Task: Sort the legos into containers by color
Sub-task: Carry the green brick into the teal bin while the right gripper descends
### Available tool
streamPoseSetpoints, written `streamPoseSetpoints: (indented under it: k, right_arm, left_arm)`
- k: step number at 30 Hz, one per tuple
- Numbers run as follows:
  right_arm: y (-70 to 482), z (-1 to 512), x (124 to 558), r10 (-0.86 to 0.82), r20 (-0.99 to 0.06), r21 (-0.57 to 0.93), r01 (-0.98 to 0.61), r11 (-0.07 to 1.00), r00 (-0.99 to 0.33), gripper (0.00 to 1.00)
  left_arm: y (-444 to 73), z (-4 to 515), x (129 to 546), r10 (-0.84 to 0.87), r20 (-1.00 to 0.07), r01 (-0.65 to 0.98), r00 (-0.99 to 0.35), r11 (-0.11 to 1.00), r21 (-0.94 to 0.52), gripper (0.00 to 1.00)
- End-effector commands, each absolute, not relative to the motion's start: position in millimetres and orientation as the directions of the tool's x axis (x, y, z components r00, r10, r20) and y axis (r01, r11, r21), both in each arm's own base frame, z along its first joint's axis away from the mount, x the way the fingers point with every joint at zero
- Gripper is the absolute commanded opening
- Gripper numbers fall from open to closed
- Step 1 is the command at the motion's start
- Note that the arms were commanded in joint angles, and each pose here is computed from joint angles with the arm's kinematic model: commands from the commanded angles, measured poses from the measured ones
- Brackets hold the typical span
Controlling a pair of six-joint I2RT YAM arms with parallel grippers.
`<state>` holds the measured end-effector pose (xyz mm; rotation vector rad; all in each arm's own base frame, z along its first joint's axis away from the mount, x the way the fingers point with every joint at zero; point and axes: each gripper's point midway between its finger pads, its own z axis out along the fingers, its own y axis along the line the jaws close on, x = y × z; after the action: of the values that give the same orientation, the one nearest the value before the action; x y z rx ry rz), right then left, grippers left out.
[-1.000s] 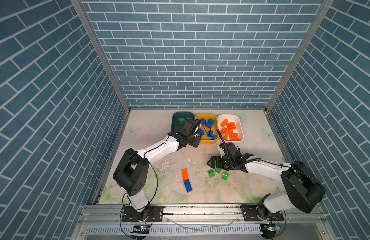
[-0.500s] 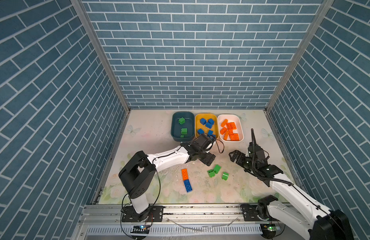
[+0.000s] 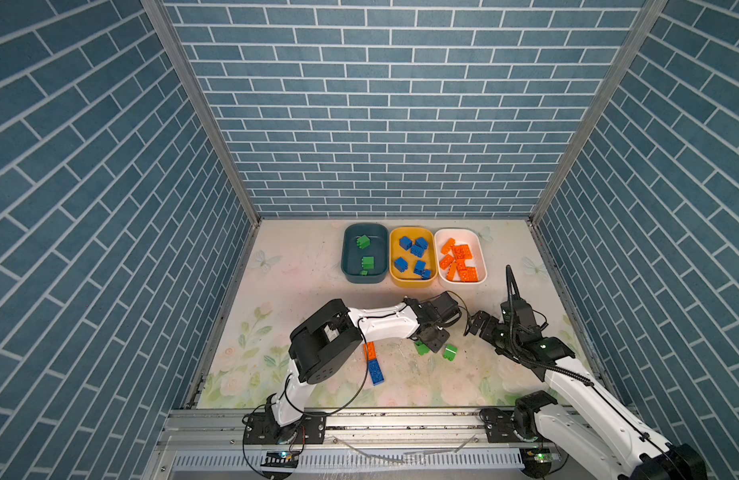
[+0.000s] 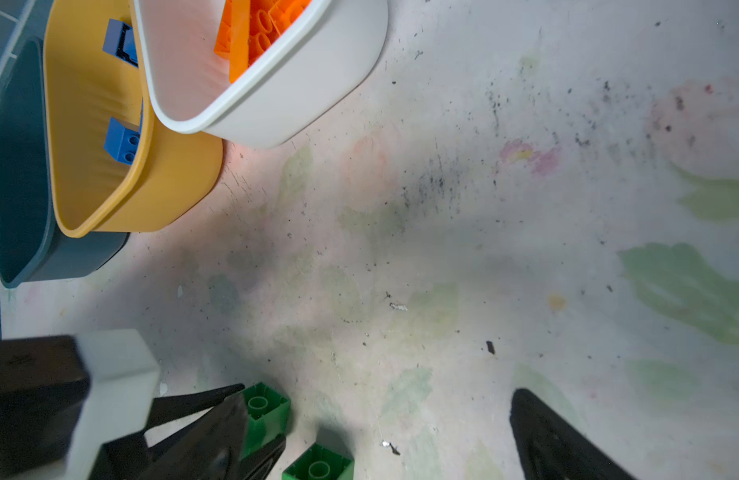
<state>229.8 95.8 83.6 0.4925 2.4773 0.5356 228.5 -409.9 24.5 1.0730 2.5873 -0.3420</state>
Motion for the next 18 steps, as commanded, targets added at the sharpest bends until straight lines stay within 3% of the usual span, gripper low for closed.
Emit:
streamPoseSetpoints:
  k: [1, 9, 12, 18]
  right_arm:
    - [107.4, 68.1, 217.5, 0.388, -0.384, 0.484, 0.175, 0.857, -0.838, 0.99]
    - [141.8, 45.4, 199.3, 0.367, -0.211, 0.615, 0.169, 0.770, -0.906, 0.99]
    - [153.6, 35.7, 191.9, 0.364, -0.149, 0.654, 0.185, 0.734, -0.919, 0.99]
    - [177.5, 31.1, 188.9, 0.307, -0.126, 0.667, 0.148, 0.730, -0.943, 0.99]
  left_arm:
    - [-399.6, 16.0, 228.5, 0.648, -0.333, 0.701, -0.685, 0.711, -0.059, 0.48]
    - [-397.9, 34.8, 239.1, 0.640, -0.385, 0.701, -0.665, 0.713, -0.027, 0.32]
    - [-387.9, 57.1, 256.7, 0.604, -0.444, 0.676, -0.662, 0.737, -0.005, 0.30]
    - [-342.9, 102.5, 315.7, 0.453, -0.547, 0.549, -0.704, 0.836, -0.015, 0.29]
